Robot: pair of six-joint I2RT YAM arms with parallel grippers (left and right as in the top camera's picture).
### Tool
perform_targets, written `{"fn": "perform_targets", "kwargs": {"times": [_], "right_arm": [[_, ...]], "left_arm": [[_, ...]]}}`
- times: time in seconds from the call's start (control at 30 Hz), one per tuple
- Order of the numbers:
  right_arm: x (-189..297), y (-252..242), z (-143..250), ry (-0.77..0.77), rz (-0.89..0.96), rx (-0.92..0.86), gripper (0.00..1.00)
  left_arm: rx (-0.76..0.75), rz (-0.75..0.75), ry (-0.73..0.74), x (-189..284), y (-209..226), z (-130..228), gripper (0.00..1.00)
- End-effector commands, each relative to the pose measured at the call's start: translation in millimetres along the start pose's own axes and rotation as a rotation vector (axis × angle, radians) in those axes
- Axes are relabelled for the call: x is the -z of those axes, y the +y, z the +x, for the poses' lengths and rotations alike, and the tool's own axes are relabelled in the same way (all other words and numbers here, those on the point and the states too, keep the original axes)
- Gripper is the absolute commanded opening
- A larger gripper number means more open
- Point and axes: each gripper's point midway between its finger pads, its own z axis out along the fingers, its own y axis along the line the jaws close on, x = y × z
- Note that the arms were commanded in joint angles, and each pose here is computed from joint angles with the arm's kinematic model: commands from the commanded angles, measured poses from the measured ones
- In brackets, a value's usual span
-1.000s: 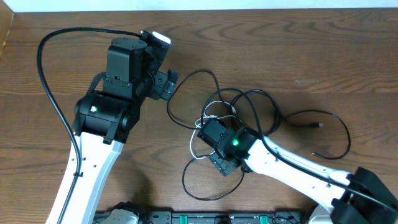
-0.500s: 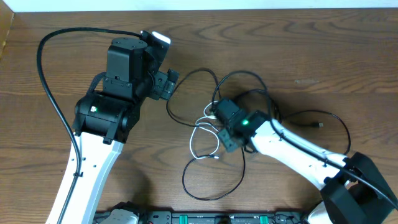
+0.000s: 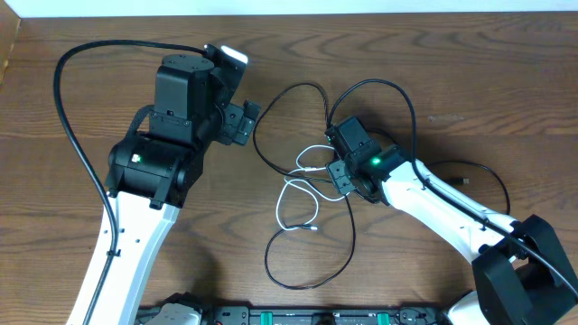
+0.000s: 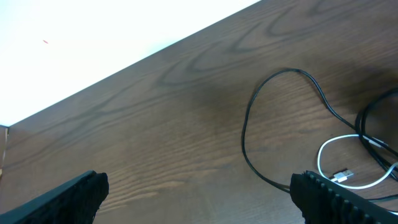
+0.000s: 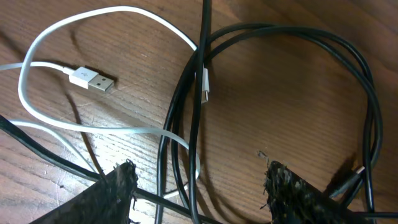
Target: Untangle cables
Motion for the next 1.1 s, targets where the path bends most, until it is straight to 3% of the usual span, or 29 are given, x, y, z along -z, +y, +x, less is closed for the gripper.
{"fn": "perform_targets", "kwargs": {"times": [0.0,0.5,1.07], "right_arm": [[-5,-5,4,0.015,0.021,0.008,0.64],[-4,16,-6,-0.027,-0.072,0.047,0.65],[-31,26,11,0.053,-0.091,0.085,0.61]], "left_arm": [[0.018,-0.003,0.009,-2,1,2,0.99],[0.018,-0.003,0.009,-2,1,2,0.99],[0.018,-0.003,0.009,-2,1,2,0.99]]}}
